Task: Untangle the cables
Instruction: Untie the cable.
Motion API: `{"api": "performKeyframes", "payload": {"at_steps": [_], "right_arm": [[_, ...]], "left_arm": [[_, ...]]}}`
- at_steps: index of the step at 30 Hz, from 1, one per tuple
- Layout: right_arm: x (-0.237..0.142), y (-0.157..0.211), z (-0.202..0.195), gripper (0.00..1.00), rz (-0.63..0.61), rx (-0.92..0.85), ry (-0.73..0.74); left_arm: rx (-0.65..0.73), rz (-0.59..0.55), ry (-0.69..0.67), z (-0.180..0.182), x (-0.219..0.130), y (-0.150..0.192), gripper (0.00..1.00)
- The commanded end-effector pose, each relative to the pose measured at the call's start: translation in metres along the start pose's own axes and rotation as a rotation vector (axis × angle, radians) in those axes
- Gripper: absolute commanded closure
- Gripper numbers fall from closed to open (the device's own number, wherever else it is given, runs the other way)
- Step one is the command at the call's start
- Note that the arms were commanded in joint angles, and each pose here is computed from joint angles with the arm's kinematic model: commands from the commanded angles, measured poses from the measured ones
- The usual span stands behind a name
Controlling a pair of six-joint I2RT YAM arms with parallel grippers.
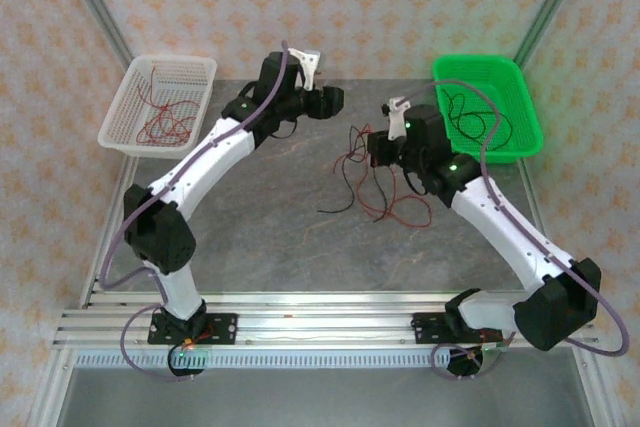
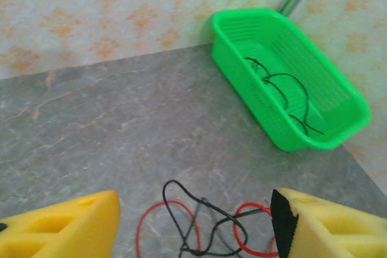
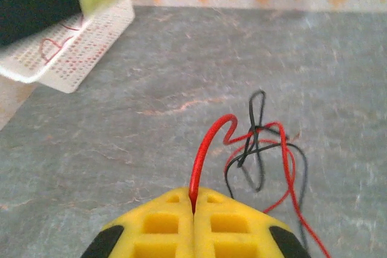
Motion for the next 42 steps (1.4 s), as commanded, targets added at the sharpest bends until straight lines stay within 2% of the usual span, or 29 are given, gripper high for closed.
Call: {"api": "performKeyframes", "payload": {"at_steps": [1,9,14,18,22,26,28,35,42], "right_arm": [[-0.016,-0.009,0.008,1.00,0.028,-0.104,-0.096],[-0.037,-0.039,0.016,1.00,-0.038,-0.204,-0.257],[-0.046,-0.049,0.029,1.00,-0.057,-0.256,-0.345],[-0.051,-0.057,0.035,1.00,-0.081,-0.243,-0.381],[-0.056,-0.063,0.038,1.00,-0.096,-0.214,-0.396],[-0.063,-0.066,0.040,1.00,-0.110,-0.186,-0.393],[-0.068,-0.068,0.040,1.00,-0.119,-0.169,-0.385],[-0.087,-0.084,0.044,1.00,-0.172,-0.126,-0.368],[-0.115,-0.105,0.050,1.00,-0.249,-0.097,-0.353]], "left_arm": [[0.089,-0.172,0.045,-0.027,-0.027,-0.022,0.35],[0.243,-0.271,0.133,-0.060,-0.064,0.013,0.37],[0.331,-0.330,0.083,-0.071,-0.072,0.022,0.35],[0.402,-0.342,0.032,-0.074,-0.058,0.032,0.33],[0.416,-0.379,-0.034,-0.064,-0.038,0.038,0.34],[0.410,-0.417,-0.082,-0.054,-0.023,0.043,0.41],[0.407,-0.409,-0.091,-0.051,-0.014,0.048,0.44],[0.388,-0.338,-0.084,-0.038,0.013,0.080,0.46],[0.319,-0.272,-0.107,-0.008,0.045,0.111,0.58]]}}
Point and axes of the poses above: each hand's point on the last joint's axis, 136 mm out from that joint toward the fingers, its own x axis out along the fingers, its own z axis along the line the jaws close on, y = z × x, the point moved 3 cm from there along -x, back along the fingers, and after that the axes turned 5 degrees about -x, right-handed, at the moved point
